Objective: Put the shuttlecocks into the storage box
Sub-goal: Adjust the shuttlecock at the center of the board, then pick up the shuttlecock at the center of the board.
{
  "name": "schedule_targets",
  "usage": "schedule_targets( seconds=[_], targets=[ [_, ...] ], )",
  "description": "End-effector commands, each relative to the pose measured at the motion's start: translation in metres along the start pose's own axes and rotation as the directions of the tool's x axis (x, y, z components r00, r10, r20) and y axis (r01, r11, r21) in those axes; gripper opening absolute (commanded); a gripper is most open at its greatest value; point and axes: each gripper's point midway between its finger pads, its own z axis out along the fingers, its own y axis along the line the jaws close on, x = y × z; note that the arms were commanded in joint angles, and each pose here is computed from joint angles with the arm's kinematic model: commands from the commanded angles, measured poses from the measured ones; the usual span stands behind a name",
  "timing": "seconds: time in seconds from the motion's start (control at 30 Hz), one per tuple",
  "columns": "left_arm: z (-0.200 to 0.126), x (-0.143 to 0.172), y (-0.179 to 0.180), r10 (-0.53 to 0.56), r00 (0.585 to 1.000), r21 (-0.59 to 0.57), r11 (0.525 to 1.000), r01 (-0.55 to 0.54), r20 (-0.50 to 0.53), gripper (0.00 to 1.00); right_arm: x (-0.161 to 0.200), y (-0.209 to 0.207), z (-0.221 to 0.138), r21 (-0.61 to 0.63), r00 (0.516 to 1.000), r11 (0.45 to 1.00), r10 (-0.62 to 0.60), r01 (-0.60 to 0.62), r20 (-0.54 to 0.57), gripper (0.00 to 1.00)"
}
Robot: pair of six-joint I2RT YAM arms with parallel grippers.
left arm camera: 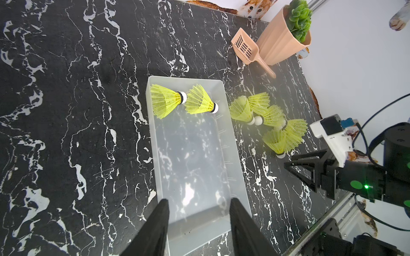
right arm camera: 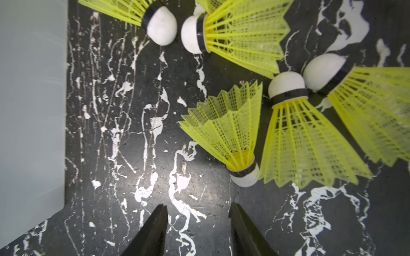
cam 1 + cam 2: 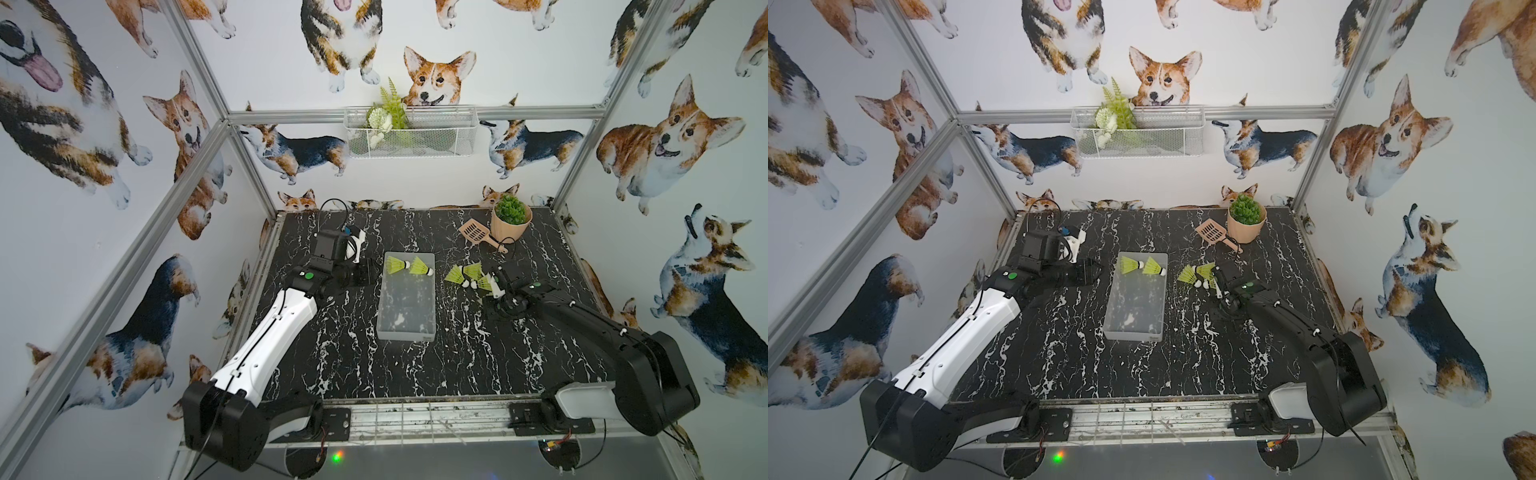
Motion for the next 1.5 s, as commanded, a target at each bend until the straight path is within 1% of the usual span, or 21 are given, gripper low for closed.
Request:
schedule_targets(
  seconds=[0.0, 0.13, 0.3, 0.63, 0.83, 0.97, 1.1, 1.33, 1.47],
  targets=[
    [-0.001, -0.004, -0.001, 0.005, 1.000, 0.007, 1.000, -0.006, 0.015, 0.48, -0.003, -0.010, 0.004, 0.069, 0.999, 0.997, -0.035, 0.037, -0.027, 0.53],
    [-0.001, -0.003, -0.001, 0.004, 1.000, 0.007, 1.000, -0.004, 0.015, 0.48, -0.009, -0.017, 0.010, 0.129, 0.998, 0.990, -0.046, 0.051, -0.045, 0.53],
    [-0.001, -0.003, 0.000, 0.005, 1.000, 0.001, 1.000, -0.005, 0.015, 0.48, -0.014, -0.021, 0.014, 0.165, 0.997, 0.984, -0.053, 0.062, -0.059, 0.56],
    [-0.003, -0.003, 0.000, 0.008, 1.000, -0.001, 1.000, -0.008, 0.020, 0.48, -0.018, -0.021, 0.029, 0.186, 0.990, 0.979, -0.064, 0.087, -0.123, 0.56],
    [-0.004, -0.003, 0.000, 0.007, 1.000, -0.002, 1.000, -0.007, 0.022, 0.48, -0.020, -0.020, 0.035, 0.199, 0.989, 0.978, -0.031, 0.060, -0.145, 0.53],
    [-0.004, -0.004, 0.000, 0.009, 1.000, -0.001, 1.000, -0.009, 0.026, 0.48, -0.022, -0.015, 0.039, 0.179, 0.990, 0.984, 0.007, 0.018, -0.141, 0.52],
    [-0.006, -0.004, -0.001, 0.014, 1.000, -0.004, 1.000, -0.014, 0.027, 0.48, -0.016, -0.009, 0.048, 0.152, 0.988, 0.988, 0.046, -0.023, -0.150, 0.50],
    [-0.007, -0.005, 0.000, 0.015, 0.999, -0.008, 1.000, -0.015, 0.030, 0.48, -0.012, -0.003, 0.053, 0.162, 0.990, 0.987, 0.039, -0.017, -0.135, 0.47],
    [-0.008, -0.005, -0.001, 0.016, 0.999, -0.007, 1.000, -0.016, 0.030, 0.48, -0.012, -0.005, 0.052, 0.173, 0.992, 0.984, 0.050, -0.030, -0.114, 0.42]
  ],
)
